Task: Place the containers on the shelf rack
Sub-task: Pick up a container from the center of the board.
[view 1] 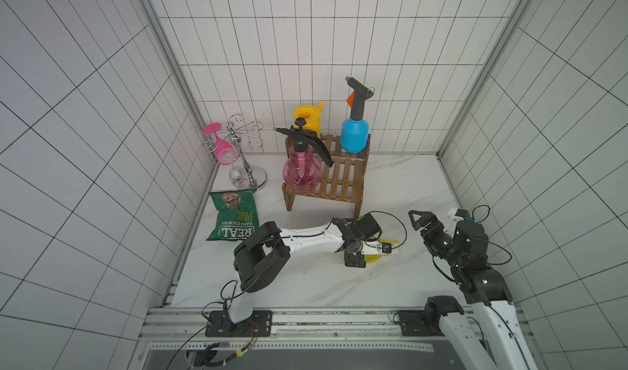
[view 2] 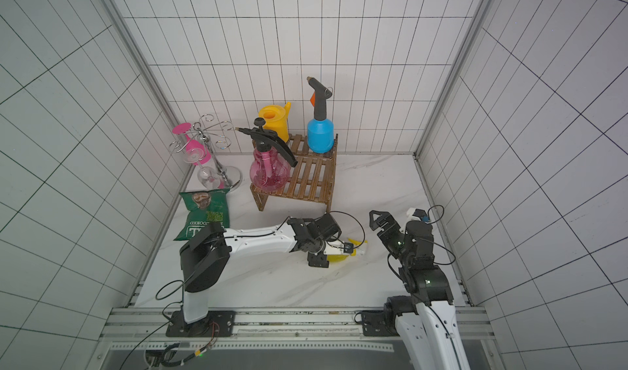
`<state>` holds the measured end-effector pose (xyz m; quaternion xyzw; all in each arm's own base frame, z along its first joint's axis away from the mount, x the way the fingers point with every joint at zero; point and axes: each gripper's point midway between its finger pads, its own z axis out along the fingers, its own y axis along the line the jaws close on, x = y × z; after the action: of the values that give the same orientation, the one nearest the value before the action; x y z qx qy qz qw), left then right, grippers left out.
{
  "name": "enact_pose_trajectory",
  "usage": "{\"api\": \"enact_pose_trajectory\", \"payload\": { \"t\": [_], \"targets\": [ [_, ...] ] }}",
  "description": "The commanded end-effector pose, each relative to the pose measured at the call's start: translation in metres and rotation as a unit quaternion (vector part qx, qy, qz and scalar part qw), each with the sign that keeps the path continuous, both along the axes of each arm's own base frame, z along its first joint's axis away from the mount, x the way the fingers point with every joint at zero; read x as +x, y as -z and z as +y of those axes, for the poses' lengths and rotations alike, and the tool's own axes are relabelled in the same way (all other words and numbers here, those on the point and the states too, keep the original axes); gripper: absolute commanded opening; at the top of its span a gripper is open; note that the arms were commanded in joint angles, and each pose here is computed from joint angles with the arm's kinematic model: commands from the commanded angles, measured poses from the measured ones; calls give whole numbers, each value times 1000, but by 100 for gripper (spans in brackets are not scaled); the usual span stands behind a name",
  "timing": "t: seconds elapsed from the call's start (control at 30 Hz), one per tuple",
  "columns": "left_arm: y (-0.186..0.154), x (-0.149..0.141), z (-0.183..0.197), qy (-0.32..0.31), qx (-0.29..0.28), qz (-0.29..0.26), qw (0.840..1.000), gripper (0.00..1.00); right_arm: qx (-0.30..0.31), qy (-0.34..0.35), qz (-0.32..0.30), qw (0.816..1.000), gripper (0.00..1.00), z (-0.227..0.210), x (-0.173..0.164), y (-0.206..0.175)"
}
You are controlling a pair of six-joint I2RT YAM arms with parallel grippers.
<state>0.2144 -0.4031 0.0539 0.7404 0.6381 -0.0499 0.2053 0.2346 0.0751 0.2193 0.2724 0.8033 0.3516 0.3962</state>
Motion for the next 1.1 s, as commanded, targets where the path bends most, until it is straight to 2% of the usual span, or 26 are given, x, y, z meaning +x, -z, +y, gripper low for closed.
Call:
{"api": "enact_pose_trajectory", "payload": {
  "t": [0.0,0.17,0.27,0.33,0.4,0.5,0.63,0.7,0.83,0.93,1.07],
  "targets": [
    [-9,-15,3,-5,-27,25,999,76,-11,1,-23,1000,99,-4,-1,-17],
    [-41,-22,23,-45,-114,68,990,73,-61,-5,-43,997,99,-11,-5,-30],
    [-78,-21,44,-86,-203,99,970,72,-76,-22,-62,995,99,-9,-3,-42],
    [-104,-20,58,-105,-268,120,950,72,-69,-48,-76,994,99,1,0,-48],
    [-133,-19,79,-122,-336,130,925,72,-48,-82,-98,991,99,14,4,-58],
    [-170,-19,104,-140,-415,117,891,72,23,-118,-133,984,99,35,13,-79],
    [-199,-21,123,-153,-461,69,871,72,137,-164,-158,964,98,59,21,-112],
    [-207,-18,127,-155,-465,45,870,71,168,-193,-152,955,98,73,19,-125],
    [-220,-3,127,-169,-439,-44,882,71,143,-257,-126,948,97,106,-1,-140],
    [-220,5,120,-172,-400,-104,894,71,99,-267,-94,954,97,120,-15,-136],
    [-219,13,113,-187,-373,-145,897,70,65,-211,-32,975,94,115,-13,-113]
  ]
}}
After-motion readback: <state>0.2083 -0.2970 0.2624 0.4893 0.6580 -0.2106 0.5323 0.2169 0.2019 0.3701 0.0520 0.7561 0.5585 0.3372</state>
